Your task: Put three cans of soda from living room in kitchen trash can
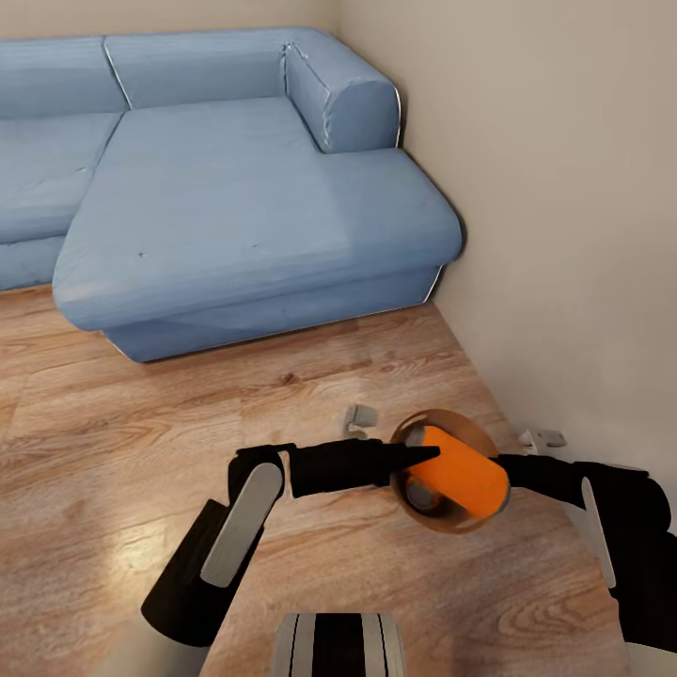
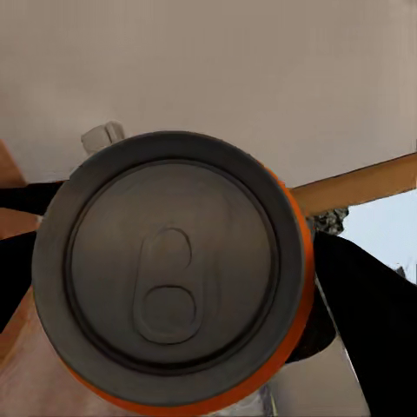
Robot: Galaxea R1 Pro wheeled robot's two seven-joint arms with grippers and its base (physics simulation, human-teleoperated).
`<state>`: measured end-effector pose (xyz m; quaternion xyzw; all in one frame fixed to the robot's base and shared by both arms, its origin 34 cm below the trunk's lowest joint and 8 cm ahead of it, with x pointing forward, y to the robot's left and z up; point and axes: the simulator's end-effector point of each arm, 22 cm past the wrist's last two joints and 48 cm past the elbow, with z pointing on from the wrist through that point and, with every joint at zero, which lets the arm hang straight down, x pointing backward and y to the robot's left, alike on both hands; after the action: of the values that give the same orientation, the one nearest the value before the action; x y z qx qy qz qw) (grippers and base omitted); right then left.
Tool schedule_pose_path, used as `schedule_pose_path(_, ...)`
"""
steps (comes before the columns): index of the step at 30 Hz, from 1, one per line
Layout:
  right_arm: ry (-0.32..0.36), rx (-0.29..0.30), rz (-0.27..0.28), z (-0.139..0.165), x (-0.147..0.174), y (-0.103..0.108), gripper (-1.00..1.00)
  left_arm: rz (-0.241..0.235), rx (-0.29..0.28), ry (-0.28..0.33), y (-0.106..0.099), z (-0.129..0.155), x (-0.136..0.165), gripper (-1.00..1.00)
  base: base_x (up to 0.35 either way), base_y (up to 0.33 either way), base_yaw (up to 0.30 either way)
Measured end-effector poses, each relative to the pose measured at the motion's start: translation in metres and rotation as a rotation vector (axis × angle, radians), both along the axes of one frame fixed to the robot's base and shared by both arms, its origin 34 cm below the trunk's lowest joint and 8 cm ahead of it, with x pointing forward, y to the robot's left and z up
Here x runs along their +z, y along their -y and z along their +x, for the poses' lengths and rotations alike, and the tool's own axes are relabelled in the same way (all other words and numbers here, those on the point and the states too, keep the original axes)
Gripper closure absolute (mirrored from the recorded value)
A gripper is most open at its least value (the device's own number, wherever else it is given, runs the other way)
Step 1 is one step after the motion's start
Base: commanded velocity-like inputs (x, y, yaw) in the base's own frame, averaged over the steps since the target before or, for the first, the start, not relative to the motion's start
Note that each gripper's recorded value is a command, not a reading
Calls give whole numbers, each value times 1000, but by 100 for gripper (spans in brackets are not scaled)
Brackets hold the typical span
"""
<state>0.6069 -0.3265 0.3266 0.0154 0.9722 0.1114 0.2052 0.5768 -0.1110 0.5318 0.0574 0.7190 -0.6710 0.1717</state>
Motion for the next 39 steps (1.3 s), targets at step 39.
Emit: schedule_pose_path(39, 1, 7, -14, 0, 2, 9, 100, 600, 90, 172, 48, -17, -81, 100, 0, 0, 0)
